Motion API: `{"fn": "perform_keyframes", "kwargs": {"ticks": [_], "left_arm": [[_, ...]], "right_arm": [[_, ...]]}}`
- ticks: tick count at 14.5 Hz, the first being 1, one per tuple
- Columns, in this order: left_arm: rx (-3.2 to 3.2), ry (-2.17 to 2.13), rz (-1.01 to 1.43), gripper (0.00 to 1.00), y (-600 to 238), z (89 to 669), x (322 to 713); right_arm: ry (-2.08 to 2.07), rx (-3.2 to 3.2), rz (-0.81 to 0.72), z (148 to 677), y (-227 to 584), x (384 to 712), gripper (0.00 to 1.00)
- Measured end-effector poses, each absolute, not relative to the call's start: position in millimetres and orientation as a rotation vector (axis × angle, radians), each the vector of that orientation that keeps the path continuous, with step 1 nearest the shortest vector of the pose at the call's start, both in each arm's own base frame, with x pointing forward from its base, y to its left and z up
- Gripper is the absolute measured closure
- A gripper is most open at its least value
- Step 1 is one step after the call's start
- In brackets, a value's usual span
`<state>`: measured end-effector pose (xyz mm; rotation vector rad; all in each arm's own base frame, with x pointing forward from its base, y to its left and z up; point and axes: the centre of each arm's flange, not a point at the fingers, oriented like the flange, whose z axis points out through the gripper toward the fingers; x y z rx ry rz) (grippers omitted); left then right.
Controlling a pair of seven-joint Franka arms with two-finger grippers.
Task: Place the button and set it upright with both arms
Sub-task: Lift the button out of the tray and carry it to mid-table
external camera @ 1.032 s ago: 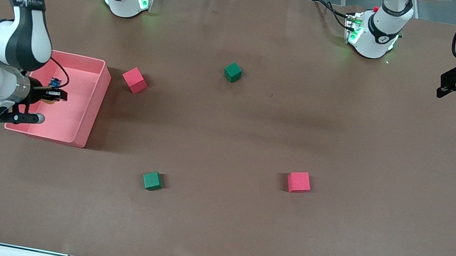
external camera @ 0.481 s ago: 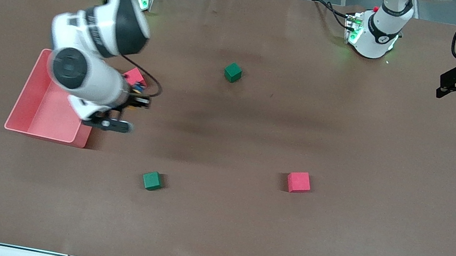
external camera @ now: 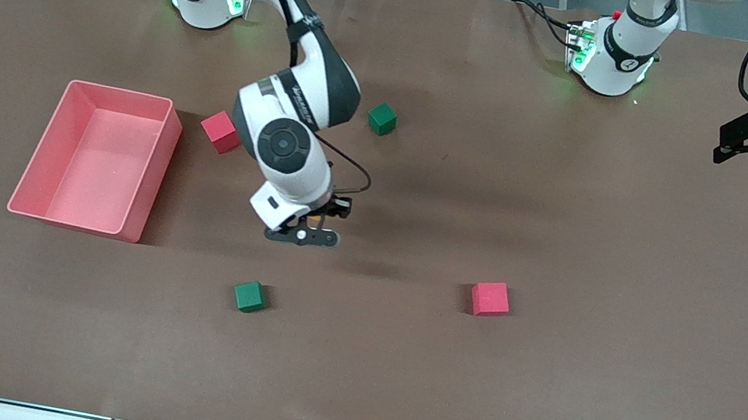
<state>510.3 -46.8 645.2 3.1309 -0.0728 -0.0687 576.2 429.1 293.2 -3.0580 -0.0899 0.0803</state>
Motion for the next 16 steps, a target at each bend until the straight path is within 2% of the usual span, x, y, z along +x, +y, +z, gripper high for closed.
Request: {"fn": "perform_keyframes", "kwargs": {"ticks": [3,8,16], "left_arm": [[3.131,-0.073,-0.071,0.00,-46.9,644.6,510.7],[3.131,-0.072,-0.075,0.00,-46.5,643.1,511.7],[3.131,-0.072,-0.081,0.00,-46.5,641.3,512.8]], "right_arm": [[-0.139,-3.028,0.001,261.4,463.0,571.3,0.93],[-0.210,-3.045,0.040,217.9,494.6,553.0,0.93],[-0.229,-3.040,0.032,205.2,514.1,541.0,0.92]]}}
